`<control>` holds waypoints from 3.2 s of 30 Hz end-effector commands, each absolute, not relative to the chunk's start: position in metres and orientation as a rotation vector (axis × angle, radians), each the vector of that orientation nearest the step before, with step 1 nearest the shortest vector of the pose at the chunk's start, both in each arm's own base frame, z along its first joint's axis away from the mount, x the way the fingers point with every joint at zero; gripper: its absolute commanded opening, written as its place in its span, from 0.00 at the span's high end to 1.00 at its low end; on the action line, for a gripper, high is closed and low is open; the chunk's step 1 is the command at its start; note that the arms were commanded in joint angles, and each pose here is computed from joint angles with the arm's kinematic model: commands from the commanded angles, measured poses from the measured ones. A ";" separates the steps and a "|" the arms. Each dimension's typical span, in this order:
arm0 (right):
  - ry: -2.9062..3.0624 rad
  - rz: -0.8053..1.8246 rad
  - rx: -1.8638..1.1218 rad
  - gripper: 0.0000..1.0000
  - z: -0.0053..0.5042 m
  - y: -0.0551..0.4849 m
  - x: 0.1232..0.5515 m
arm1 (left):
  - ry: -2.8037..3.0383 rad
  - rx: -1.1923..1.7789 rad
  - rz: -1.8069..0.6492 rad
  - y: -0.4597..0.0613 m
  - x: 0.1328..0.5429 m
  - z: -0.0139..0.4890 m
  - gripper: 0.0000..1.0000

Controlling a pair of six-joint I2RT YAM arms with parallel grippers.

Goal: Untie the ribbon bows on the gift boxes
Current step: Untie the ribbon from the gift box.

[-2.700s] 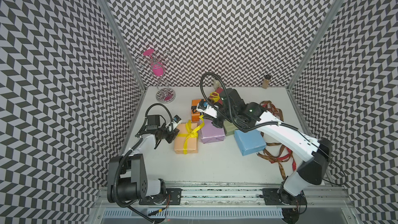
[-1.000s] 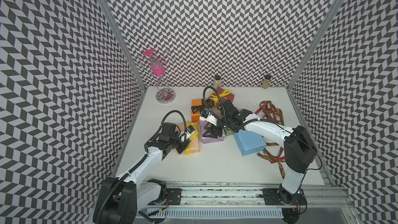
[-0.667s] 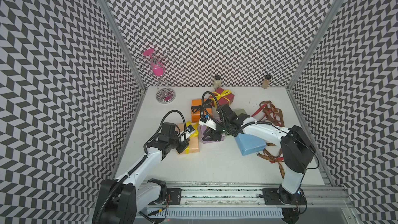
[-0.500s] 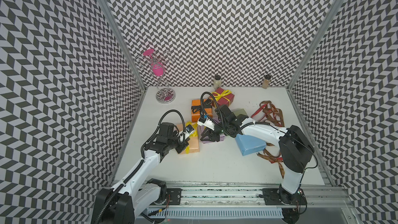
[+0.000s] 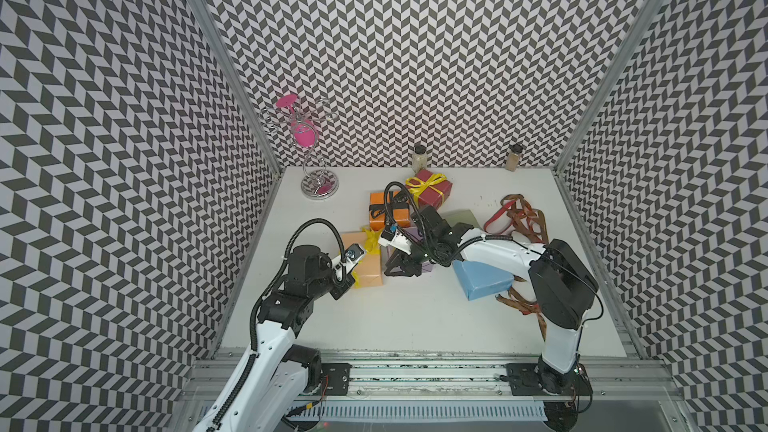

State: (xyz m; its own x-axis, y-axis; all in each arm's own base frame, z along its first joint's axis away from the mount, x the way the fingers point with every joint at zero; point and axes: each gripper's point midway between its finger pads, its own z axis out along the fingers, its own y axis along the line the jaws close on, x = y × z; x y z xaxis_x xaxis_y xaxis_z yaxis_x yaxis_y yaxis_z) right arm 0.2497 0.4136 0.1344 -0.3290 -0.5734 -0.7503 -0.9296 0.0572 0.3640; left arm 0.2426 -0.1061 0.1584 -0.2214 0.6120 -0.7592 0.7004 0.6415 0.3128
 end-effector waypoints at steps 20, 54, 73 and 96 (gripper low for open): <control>1.912 1.122 -1.414 0.58 0.158 0.441 0.284 | 1.948 1.093 -0.066 -0.093 0.247 0.153 0.26; 1.461 0.310 -1.687 0.42 0.109 0.465 0.306 | 2.132 0.751 -0.236 -0.036 0.330 0.104 0.17; 1.408 0.202 -1.673 0.58 0.108 0.489 0.310 | 2.207 0.833 -0.141 -0.041 0.323 0.074 0.17; 1.384 0.202 -1.618 0.78 0.113 0.498 0.317 | 2.249 0.850 -0.206 -0.046 0.319 0.061 0.16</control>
